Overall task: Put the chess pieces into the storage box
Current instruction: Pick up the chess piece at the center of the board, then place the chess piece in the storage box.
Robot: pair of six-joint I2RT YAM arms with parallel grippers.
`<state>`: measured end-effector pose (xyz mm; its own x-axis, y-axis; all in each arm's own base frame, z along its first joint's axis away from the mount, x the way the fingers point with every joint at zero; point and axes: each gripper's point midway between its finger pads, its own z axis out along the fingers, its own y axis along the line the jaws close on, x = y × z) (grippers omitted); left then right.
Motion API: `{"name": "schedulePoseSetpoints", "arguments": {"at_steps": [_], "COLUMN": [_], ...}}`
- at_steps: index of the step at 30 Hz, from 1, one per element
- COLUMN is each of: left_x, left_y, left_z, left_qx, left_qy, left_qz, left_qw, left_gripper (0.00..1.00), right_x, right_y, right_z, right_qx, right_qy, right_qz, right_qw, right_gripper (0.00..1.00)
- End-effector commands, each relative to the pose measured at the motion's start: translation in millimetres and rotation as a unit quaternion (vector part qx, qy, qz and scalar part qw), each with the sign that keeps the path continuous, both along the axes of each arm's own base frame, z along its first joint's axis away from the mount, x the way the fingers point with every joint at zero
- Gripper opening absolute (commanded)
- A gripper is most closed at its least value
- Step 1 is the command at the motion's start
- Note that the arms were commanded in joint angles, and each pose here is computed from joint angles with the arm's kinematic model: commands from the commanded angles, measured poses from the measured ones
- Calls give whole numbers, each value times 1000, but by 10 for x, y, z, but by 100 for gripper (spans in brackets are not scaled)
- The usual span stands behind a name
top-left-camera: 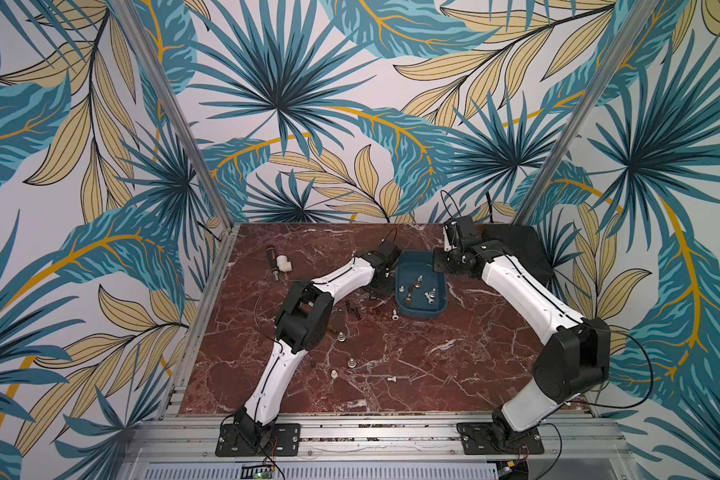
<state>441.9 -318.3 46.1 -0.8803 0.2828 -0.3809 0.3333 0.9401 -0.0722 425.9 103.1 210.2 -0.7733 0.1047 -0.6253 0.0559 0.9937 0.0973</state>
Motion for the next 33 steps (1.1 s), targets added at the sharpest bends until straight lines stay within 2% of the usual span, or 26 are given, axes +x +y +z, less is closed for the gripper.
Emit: {"name": "schedulePoseSetpoints", "arguments": {"at_steps": [1,6,11,15,24,33], "left_x": [112,-67,-223,-154,223,369], "left_y": [-57,-464,-913,-1066,-1123,-1140], "left_z": [750,1133,1278,1206,1009,601], "left_qx": [-35,-86,-104,-101,-49,-9], "left_qy": [-78,-112,-154,-166,-219,-213], "left_qz": [-1,-59,-116,-125,-113,-116], "left_qw": [996,988,976,973,968,970], "left_gripper": [14,15,15,16,18,21], "right_x": [-89,-176,-255,-318,-458,-505], "right_y": [-47,-122,-181,-198,-171,-164], "right_z": [180,360,435,421,375,336], "right_qx": [4,2,-3,-2,17,22], "right_qy": [-24,-51,-67,-66,-66,-64], "right_qz": [-5,-14,-19,-18,-11,-7], "right_qw": [1000,999,998,998,998,998], "right_gripper": [33,33,33,33,33,33]}}
